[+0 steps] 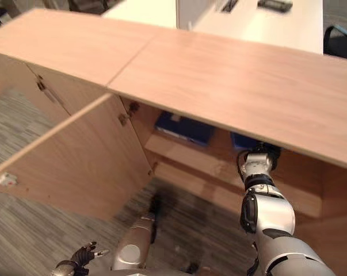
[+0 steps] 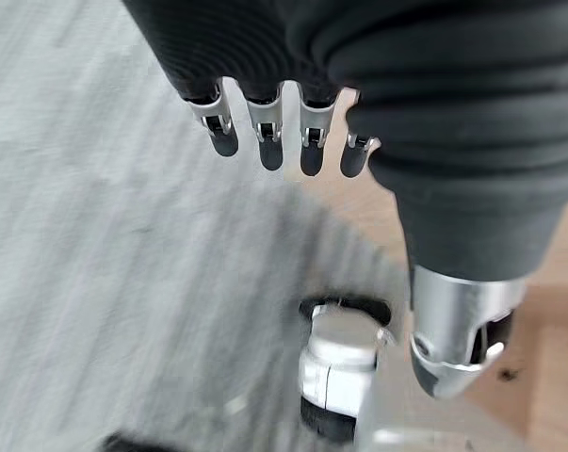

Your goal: Put the empty folder in the office cabinet

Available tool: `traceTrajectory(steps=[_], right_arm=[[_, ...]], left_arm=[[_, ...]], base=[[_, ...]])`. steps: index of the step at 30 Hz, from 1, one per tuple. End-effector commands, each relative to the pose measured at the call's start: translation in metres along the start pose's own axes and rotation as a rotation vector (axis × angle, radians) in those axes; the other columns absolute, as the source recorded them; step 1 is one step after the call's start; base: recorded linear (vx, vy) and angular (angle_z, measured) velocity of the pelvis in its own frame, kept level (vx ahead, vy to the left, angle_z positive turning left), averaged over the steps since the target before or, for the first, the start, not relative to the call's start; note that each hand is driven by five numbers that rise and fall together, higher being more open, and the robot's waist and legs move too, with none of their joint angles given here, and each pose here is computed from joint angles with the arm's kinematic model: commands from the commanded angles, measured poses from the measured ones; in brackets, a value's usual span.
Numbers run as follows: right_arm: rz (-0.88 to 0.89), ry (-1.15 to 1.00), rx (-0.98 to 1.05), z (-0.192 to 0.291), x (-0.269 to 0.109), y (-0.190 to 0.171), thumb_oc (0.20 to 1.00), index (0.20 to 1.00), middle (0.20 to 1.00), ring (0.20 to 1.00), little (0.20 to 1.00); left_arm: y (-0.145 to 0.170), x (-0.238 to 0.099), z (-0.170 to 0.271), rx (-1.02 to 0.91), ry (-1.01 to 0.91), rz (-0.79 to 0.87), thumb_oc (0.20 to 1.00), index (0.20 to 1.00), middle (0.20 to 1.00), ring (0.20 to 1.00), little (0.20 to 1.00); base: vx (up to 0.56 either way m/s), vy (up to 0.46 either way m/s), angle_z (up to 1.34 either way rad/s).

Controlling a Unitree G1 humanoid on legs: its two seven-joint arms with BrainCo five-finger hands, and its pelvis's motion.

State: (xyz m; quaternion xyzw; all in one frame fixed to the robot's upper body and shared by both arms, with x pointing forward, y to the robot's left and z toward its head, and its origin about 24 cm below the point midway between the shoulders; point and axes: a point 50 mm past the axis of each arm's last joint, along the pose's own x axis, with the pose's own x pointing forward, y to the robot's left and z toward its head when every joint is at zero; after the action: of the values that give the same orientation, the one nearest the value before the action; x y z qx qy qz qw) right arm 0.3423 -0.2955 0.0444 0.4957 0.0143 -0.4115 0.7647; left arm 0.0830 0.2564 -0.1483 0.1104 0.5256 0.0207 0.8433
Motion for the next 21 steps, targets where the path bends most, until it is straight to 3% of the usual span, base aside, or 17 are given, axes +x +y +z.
traceTrajectory(steps=[1,9,14,21], right_arm=[[0.087,-0.129,0.018,0.041,0.005,0.008,0.2,0.2,0.2,0.2,0.2],[0.098,-0.105,0.077,0.035,0.004,0.017,0.2,0.2,0.2,0.2,0.2],[0.167,-0.075,0.1,0.025,-0.003,0.044,0.2,0.2,0.2,0.2,0.2],[0.127,-0.101,0.116,0.032,0.0,0.035,0.2,0.2,0.2,0.2,0.2]], left_arm=[[0.01,0.001,0.013,0.038,-0.058,0.024,1.0,1.0,1.0,1.0,1.0],[0.03,0.0,0.027,0.046,-0.109,0.075,1.0,1.0,1.0,1.0,1.0],[0.042,-0.003,0.041,0.038,-0.167,0.11,1.0,1.0,1.0,1.0,1.0],[0.049,-0.005,0.035,0.028,-0.155,0.128,1.0,1.0,1.0,1.0,1.0]], base=[[0.12,0.144,-0.47],[0.1,0.196,-0.31],[0.02,0.154,-0.13],[0.1,-0.033,-0.14]])
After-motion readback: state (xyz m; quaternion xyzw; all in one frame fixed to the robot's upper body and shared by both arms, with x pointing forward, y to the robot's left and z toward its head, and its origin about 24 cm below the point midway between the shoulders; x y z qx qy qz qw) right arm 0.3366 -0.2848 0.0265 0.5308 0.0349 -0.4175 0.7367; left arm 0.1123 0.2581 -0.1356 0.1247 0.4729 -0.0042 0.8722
